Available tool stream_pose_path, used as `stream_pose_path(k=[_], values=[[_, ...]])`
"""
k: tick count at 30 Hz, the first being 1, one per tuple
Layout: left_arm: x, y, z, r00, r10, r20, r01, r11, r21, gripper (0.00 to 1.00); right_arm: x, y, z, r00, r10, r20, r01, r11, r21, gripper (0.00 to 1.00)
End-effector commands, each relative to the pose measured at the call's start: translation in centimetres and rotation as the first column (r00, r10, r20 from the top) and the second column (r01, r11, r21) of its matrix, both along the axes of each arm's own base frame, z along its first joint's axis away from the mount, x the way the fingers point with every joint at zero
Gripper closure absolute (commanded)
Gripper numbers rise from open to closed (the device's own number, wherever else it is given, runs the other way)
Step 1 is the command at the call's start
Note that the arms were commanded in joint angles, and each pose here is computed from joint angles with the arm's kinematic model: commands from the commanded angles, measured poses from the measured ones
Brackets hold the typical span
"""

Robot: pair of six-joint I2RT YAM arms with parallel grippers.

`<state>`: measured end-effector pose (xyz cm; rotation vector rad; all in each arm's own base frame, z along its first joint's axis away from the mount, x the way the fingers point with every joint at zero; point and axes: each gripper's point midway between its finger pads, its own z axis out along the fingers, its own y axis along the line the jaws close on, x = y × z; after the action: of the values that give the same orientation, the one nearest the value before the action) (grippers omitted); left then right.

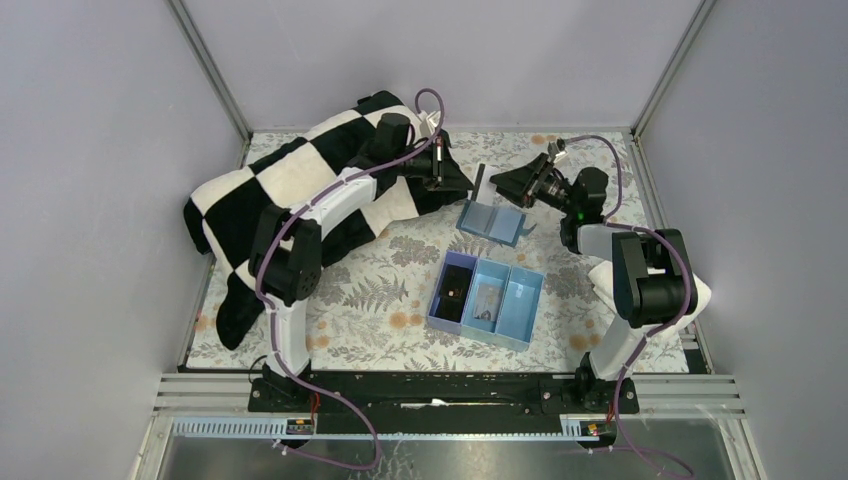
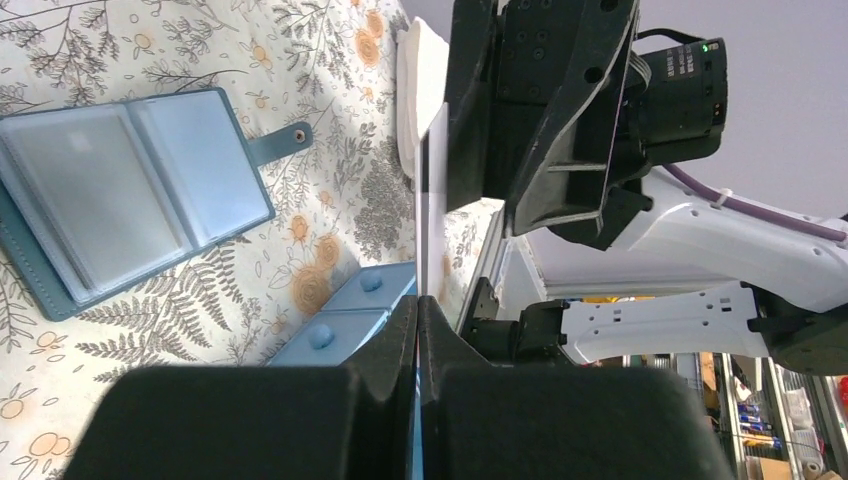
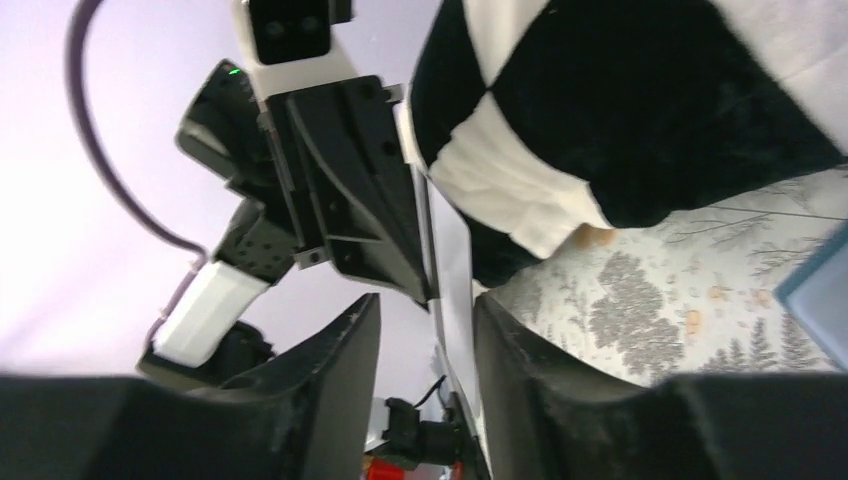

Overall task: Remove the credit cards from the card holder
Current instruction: Place the credit card in the storage box.

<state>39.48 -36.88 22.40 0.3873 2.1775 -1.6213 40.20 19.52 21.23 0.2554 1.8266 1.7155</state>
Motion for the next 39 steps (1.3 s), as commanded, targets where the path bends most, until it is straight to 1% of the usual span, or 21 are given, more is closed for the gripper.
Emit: stream_pose_path(k=[1,6,8,9,10,12,13,14,16,17,18,19,20,21,22,24,27,30,32,35,39], values=[[-1.2,0.3,4.4,0.996,-0.016,0.087,0.024,0.996,-0.089,1.0,-2.6,0.5,4.5,0.987,0.088,0.132,-0.103,0.989,0.105,0.59],[-2.2,0.3,4.8,0.996,-0.017,0.088,0.027,0.994,-0.108,1.0,-3.9,1.0,4.6,0.986,0.11,0.124,-0.119,0.99,0.071,0.7],[-2.5,0.1,5.1,0.995,-0.021,0.093,0.031,0.993,-0.11,1.0,-4.3,1.2,4.1,0.99,0.104,0.096,-0.107,0.994,0.026,0.82],[-2.6,0.0,5.3,0.995,-0.021,0.099,0.032,0.994,-0.109,1.0,-4.5,1.1,4.3,0.992,0.089,0.092,-0.088,0.996,-0.006,0.94],[-2.8,-0.1,5.4,0.995,-0.021,0.101,0.032,0.994,-0.106,1.0,-4.3,0.9,3.6,0.997,0.057,0.061,-0.054,0.997,-0.053,1.0],[-3.0,-0.3,5.5,0.993,-0.021,0.12,0.032,0.995,-0.093,1.0,-3.9,-0.1,2.3,0.999,-0.031,0.007,0.032,0.981,-0.191,1.0],[-3.1,-0.4,5.6,0.991,-0.016,0.129,0.027,0.996,-0.083,0.97,-3.7,-0.9,1.7,0.996,-0.091,-0.016,0.082,0.957,-0.278,1.0],[-3.1,-0.5,5.7,0.99,-0.011,0.14,0.021,0.997,-0.07,0.87,-3.7,-1.7,1.4,0.99,-0.136,-0.03,0.117,0.93,-0.349,1.0],[-2.8,-0.4,5.6,0.989,0.015,0.148,-0.01,0.999,-0.032,0.57,-3.9,-3.1,2.0,0.978,-0.205,-0.031,0.171,0.883,-0.438,1.0],[-2.7,-0.2,5.4,0.987,0.028,0.156,-0.028,1.0,-0.007,0.5,-4.4,-3.8,1.8,0.969,-0.238,-0.062,0.18,0.86,-0.477,1.0],[-2.1,0.3,5.1,0.983,0.062,0.171,-0.07,0.997,0.038,0.46,-4.9,-4.3,1.9,0.962,-0.262,-0.081,0.187,0.843,-0.505,1.0],[-1.7,1.4,4.2,0.978,0.11,0.179,-0.133,0.984,0.122,0.44,-5.5,-4.7,2.0,0.955,-0.281,-0.1,0.188,0.827,-0.53,1.0],[-0.9,2.4,4.0,0.961,0.163,0.221,-0.205,0.962,0.179,0.42,-6.2,-4.9,1.9,0.947,-0.298,-0.119,0.182,0.804,-0.567,1.0],[-0.3,3.8,3.4,0.941,0.218,0.257,-0.278,0.934,0.226,0.4,-7.0,-5.1,2.1,0.943,-0.31,-0.118,0.177,0.771,-0.612,1.0],[0.5,5.4,3.1,0.91,0.289,0.297,-0.369,0.892,0.263,0.4,-7.7,-5.5,1.8,0.932,-0.342,-0.12,0.176,0.717,-0.675,1.0],[0.8,7.9,2.8,0.86,0.376,0.343,-0.48,0.824,0.299,0.38,-10.0,-6.1,1.2,0.916,-0.376,-0.141,0.13,0.61,-0.782,1.0],[0.6,10.9,2.6,0.787,0.479,0.388,-0.602,0.733,0.316,0.37,-13.0,-6.5,0.9,0.898,-0.414,-0.149,0.069,0.467,-0.881,1.0],[-0.2,12.9,2.3,0.738,0.538,0.408,-0.666,0.677,0.313,0.36,-15.3,-6.0,0.2,0.885,-0.434,-0.166,0.007,0.369,-0.929,1.0],[-0.9,13.6,2.1,0.725,0.555,0.408,-0.682,0.663,0.309,0.35,-16.2,-5.3,-0.7,0.882,-0.44,-0.171,-0.027,0.313,-0.949,1.0],[-1.1,14.5,1.6,0.702,0.578,0.415,-0.708,0.63,0.319,0.35,-16.6,-4.2,-1.5,0.883,-0.455,-0.118,-0.013,0.229,-0.973,1.0],[-1.4,14.9,0.8,0.706,0.575,0.413,-0.706,0.618,0.346,0.35,-16.6,-2.9,-2.7,0.872,-0.479,-0.097,-0.012,0.177,-0.984,1.0]])
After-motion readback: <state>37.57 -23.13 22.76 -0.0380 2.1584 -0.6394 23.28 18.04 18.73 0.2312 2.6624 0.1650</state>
